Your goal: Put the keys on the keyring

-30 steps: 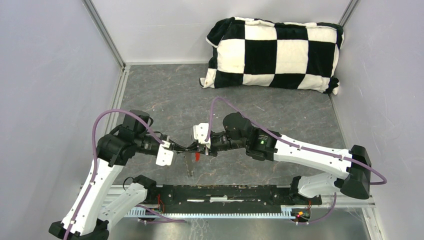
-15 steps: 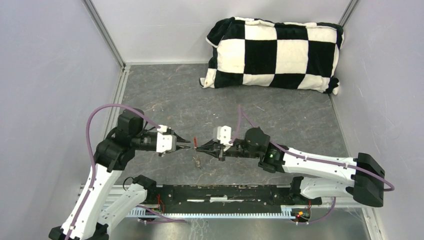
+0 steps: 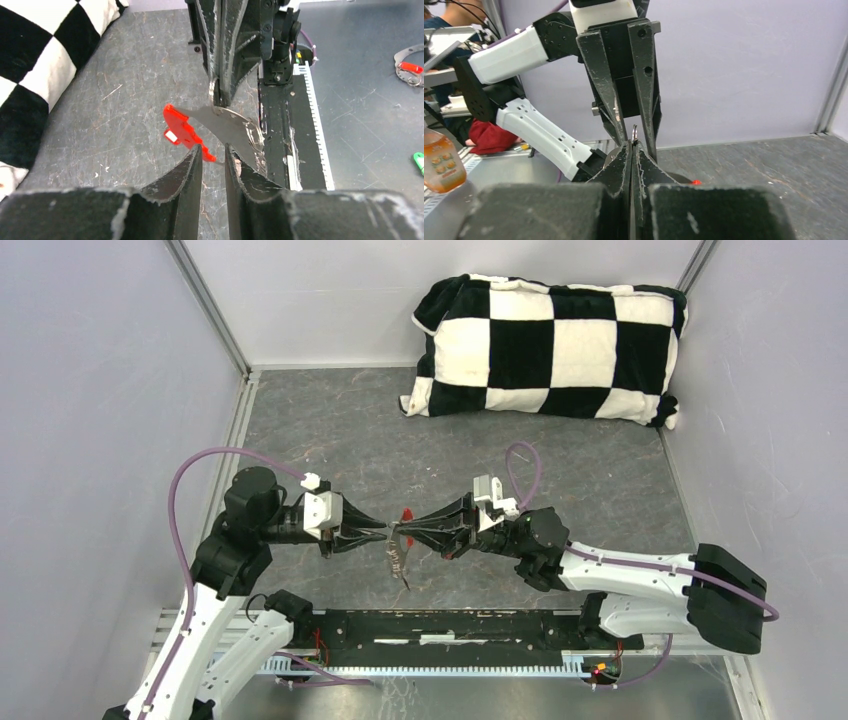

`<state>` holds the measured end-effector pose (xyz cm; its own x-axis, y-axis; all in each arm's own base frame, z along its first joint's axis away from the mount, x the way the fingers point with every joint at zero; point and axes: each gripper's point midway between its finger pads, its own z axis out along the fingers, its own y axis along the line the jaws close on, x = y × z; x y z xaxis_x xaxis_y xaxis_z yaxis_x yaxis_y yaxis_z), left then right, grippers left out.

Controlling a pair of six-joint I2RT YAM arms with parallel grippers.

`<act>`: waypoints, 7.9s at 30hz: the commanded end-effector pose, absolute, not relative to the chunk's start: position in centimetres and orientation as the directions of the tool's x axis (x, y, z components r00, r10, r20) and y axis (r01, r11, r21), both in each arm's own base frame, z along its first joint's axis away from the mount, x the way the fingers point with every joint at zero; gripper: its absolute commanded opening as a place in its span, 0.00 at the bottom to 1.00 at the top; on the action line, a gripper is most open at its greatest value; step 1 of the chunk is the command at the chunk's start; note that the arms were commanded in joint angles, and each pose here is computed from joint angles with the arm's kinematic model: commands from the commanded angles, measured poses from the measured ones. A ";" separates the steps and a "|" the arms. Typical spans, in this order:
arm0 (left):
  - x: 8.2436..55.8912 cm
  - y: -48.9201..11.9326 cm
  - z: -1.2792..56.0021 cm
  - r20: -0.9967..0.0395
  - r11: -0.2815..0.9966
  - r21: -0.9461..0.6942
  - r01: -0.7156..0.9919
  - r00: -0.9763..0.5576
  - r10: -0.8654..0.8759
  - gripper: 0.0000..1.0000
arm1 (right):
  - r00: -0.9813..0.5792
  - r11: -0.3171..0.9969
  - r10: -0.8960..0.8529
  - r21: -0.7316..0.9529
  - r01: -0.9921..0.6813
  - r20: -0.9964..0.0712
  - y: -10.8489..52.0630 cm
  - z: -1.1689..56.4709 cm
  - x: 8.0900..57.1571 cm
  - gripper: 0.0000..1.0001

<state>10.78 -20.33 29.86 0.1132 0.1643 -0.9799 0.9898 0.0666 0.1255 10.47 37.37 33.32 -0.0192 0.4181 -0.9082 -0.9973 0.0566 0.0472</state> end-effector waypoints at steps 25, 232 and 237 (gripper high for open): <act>8.7 -21.2 31.6 -0.993 -0.087 0.062 0.994 0.071 0.099 0.22 | -0.071 -0.077 0.501 0.037 -0.996 -0.862 38.1 36.0 8.8 0.00; 10.0 -21.4 30.0 -0.995 0.003 -0.019 1.000 -0.019 0.101 0.08 | -0.172 -0.224 0.420 0.082 -0.971 -0.891 38.7 34.3 8.5 0.00; 10.1 -21.5 30.3 -0.995 0.010 -0.041 0.999 -0.042 0.087 0.16 | -0.168 -0.216 0.411 0.084 -0.973 -0.896 38.8 34.1 8.7 0.01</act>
